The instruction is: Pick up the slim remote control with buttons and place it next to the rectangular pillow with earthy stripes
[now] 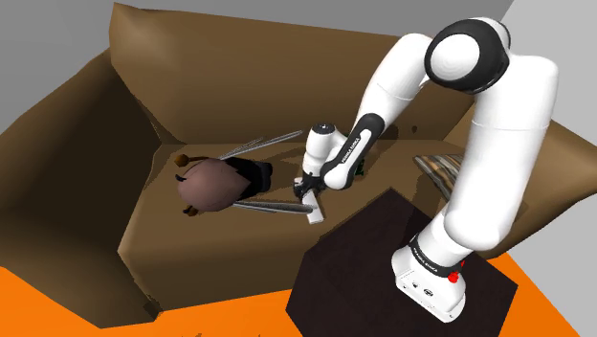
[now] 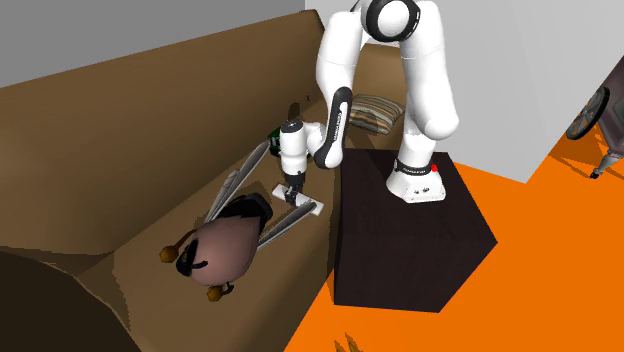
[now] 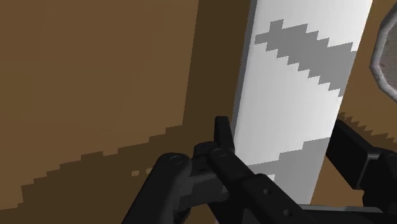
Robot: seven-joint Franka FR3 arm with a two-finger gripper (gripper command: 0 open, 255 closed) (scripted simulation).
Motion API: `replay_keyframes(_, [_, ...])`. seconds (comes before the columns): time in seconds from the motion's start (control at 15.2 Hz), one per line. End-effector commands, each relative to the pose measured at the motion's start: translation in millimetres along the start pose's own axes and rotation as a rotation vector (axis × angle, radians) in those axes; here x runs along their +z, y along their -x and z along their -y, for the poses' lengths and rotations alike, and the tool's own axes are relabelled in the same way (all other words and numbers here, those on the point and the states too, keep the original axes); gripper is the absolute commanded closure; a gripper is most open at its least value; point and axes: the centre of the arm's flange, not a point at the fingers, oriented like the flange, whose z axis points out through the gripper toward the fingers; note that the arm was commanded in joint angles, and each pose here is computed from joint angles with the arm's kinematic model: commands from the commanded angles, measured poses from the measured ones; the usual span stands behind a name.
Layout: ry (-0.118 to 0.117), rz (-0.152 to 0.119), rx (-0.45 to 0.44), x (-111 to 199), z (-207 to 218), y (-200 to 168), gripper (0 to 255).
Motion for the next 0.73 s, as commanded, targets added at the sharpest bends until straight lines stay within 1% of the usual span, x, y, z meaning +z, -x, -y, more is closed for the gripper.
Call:
replay_keyframes(0.0, [0.0,-0.001,0.0,-11.1,-0.4,-0.2,255])
replay_keyframes(0.66, [0.0,-0.001,0.0,-63.9,-2.9,-1.4,255])
